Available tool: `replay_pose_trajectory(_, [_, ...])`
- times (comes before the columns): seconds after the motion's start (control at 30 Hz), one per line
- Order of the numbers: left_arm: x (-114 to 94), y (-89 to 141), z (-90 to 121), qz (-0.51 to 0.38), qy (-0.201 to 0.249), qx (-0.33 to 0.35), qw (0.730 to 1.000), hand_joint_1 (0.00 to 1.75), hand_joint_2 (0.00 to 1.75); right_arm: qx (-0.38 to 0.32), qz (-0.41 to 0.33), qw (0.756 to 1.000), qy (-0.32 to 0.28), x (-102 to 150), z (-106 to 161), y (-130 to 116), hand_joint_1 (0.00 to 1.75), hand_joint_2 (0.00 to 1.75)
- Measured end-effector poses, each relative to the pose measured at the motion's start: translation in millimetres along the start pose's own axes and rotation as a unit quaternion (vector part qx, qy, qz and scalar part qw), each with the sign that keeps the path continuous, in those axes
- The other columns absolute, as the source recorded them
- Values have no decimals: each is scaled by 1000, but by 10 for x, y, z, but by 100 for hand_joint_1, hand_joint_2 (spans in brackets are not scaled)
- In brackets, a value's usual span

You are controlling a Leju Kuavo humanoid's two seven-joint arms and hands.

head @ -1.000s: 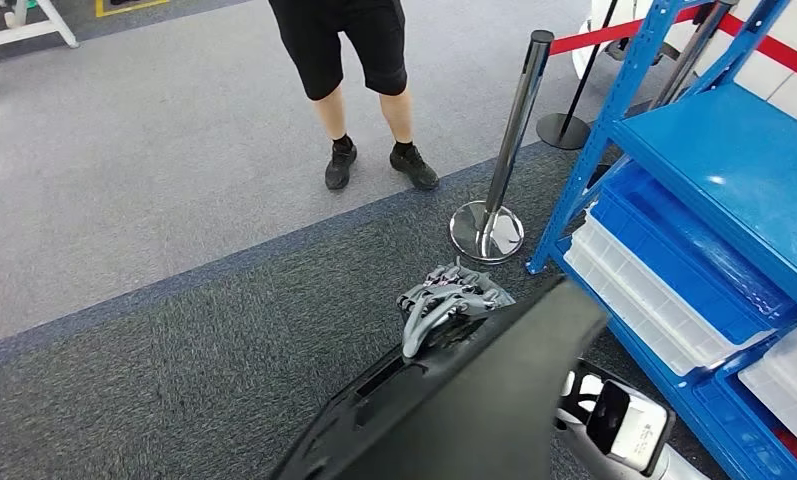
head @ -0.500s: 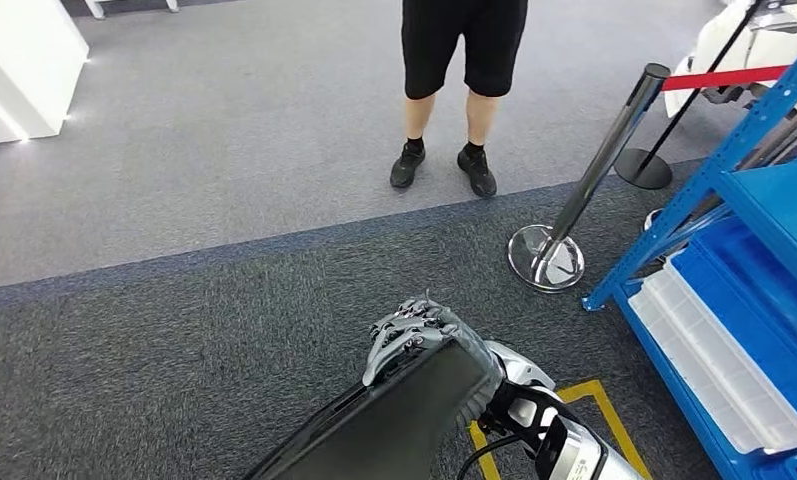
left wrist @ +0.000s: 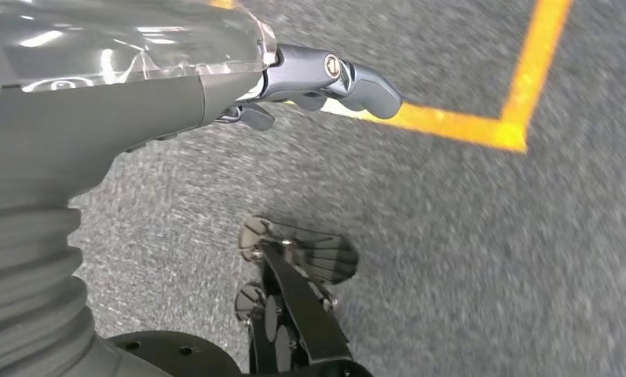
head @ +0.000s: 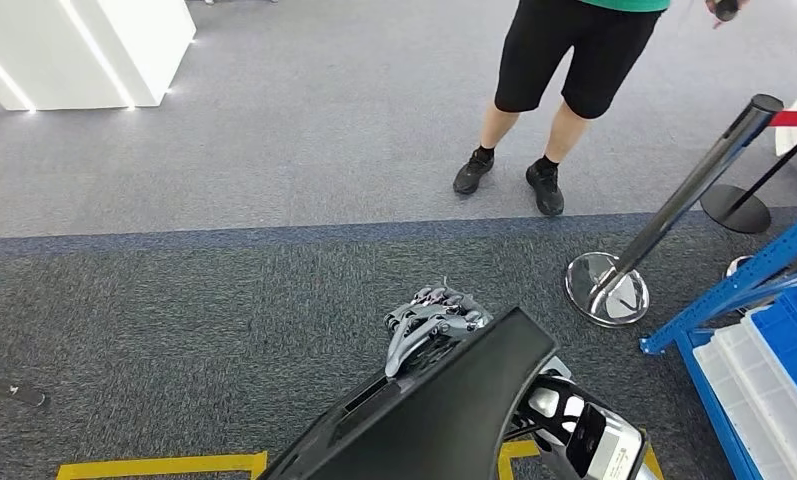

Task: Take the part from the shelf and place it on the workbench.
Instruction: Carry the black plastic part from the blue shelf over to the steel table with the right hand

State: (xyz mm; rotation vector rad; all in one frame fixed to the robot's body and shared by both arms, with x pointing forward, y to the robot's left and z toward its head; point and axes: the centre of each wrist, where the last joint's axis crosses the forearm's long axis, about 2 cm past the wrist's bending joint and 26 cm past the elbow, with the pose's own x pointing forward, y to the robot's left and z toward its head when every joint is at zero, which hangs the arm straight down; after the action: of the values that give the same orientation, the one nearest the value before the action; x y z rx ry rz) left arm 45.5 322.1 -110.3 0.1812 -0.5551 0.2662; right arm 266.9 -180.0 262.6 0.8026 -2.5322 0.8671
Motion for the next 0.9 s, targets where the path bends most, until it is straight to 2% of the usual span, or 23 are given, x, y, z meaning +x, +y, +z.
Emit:
replay_pose_trajectory(0.17, [10,-13,-3,1,4,9,1000,0,175,-1,3,1000,-18,-18,-68,-165,175,175])
replay_pose_trajectory(0.4, [-17,-98,19,16,6,17,1000,0,175,5,15,1000,-8,-105,-25,-223,175,175])
replay_pose_trajectory(0.7, [-49,-181,45,47,2,36,998,0,175,5,6,1000,29,-218,150,-204,175,175])
replay_pose_trajectory(0.9, [-113,-100,69,53,18,64,996,0,175,-12,7,999,46,-210,279,-107,175,175])
